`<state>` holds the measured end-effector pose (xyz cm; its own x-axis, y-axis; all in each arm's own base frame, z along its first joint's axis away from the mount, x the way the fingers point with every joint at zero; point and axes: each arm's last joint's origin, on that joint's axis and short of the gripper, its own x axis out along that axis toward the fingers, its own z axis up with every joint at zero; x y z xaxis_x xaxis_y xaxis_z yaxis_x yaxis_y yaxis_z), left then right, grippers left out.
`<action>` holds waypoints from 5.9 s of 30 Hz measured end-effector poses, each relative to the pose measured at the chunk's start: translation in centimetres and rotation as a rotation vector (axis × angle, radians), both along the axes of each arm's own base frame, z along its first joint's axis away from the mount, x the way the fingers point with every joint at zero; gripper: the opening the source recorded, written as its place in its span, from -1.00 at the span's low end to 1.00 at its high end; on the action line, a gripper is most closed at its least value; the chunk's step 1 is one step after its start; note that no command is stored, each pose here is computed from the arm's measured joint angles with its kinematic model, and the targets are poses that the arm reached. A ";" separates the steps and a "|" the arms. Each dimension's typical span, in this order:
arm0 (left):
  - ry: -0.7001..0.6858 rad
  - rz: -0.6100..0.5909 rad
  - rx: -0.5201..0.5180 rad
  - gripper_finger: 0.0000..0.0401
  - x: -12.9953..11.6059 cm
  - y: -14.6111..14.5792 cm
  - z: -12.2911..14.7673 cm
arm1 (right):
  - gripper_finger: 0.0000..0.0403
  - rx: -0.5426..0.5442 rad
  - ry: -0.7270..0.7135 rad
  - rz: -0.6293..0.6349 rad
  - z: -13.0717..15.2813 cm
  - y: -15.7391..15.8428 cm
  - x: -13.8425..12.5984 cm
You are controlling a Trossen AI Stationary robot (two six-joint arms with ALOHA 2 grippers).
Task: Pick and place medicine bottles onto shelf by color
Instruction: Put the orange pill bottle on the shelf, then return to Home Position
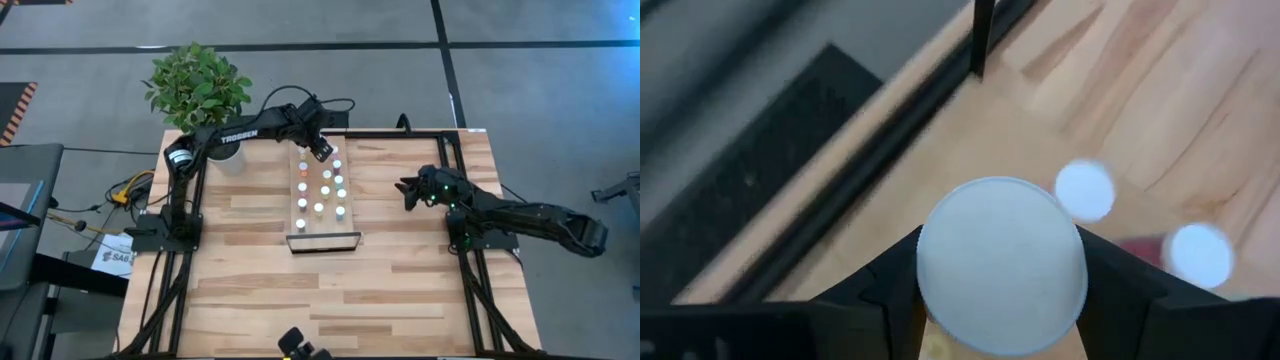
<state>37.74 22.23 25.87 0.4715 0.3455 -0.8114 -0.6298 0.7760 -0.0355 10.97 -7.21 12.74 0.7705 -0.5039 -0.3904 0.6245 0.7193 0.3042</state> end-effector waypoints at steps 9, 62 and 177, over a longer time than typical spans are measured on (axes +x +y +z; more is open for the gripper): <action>-0.008 0.008 -0.020 -0.11 0.2 -0.7 -2.3 | -0.11 0.048 0.022 -0.056 -0.4 -0.4 -0.4; -0.089 0.370 0.131 -0.11 0.8 -1.4 -3.5 | -0.11 0.056 0.033 -0.058 -0.6 -0.3 -0.5; -1.091 -0.013 0.292 0.13 -20.7 -19.5 -9.1 | -0.11 0.063 0.044 -0.058 -0.7 -0.3 -0.5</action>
<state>17.00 2.70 16.76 0.8835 0.4446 0.1475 -0.3650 0.8508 -0.3781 10.46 -7.53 12.05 0.7221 -0.5205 -0.4558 0.6784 0.6619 0.3190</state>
